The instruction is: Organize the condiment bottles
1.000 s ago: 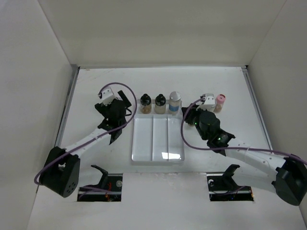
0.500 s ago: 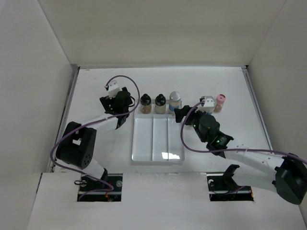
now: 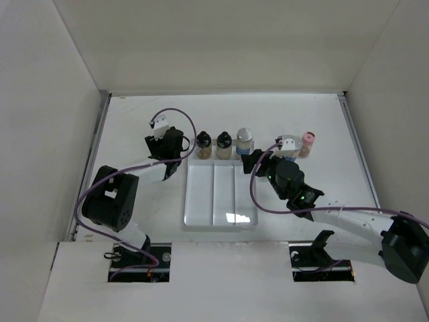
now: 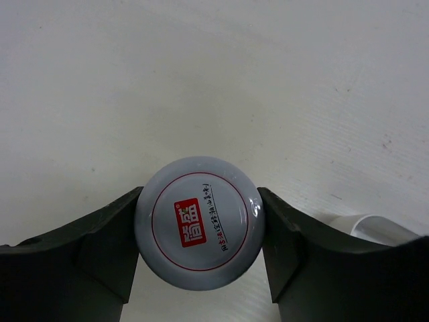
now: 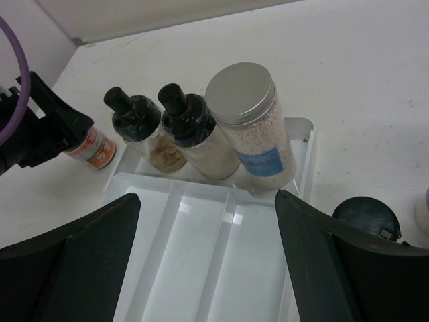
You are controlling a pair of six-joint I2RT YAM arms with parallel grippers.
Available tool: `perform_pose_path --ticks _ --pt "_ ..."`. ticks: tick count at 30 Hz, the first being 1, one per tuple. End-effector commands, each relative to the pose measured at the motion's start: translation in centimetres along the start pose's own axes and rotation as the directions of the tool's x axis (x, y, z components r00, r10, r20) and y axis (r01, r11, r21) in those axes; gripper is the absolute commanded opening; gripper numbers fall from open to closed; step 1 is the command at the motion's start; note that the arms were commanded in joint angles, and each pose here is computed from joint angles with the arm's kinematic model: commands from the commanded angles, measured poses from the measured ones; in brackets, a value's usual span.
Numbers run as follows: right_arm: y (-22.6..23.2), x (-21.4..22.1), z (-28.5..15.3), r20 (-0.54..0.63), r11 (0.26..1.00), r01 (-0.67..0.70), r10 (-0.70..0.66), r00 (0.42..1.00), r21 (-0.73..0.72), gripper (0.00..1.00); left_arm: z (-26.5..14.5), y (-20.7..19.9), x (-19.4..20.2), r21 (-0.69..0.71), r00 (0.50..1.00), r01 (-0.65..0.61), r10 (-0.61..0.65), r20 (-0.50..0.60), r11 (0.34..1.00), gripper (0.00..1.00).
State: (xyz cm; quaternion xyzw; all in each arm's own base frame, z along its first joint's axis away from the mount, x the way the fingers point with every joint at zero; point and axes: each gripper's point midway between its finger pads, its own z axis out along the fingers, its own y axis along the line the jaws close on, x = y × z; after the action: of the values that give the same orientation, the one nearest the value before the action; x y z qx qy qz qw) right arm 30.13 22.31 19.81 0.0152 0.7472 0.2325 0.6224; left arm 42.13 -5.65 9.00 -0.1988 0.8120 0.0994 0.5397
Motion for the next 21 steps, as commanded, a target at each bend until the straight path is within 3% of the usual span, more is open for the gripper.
perform_pose_path --ticks 1,7,15,21 --pt "1.3 -1.7 0.0 0.060 0.999 -0.031 0.033 0.998 -0.045 0.88 -2.5 1.1 -4.8 -0.011 0.987 0.084 -0.082 0.140 0.996 0.41" --pt "0.9 -1.6 0.1 0.063 0.999 -0.033 0.035 0.997 -0.033 0.88 -8.8 2.1 -7.0 0.097 0.974 0.092 -0.110 0.198 0.991 0.39" --pt "0.4 -1.6 0.4 0.070 0.999 -0.036 0.037 0.997 -0.014 0.87 -17.4 -4.2 -5.9 0.397 0.984 0.017 -0.086 0.156 0.918 0.41" --pt "-0.1 -2.1 0.3 0.087 0.999 -0.037 0.037 0.996 0.003 0.87 -18.3 -8.5 -3.5 0.481 0.989 -0.008 -0.064 0.133 0.877 0.41"
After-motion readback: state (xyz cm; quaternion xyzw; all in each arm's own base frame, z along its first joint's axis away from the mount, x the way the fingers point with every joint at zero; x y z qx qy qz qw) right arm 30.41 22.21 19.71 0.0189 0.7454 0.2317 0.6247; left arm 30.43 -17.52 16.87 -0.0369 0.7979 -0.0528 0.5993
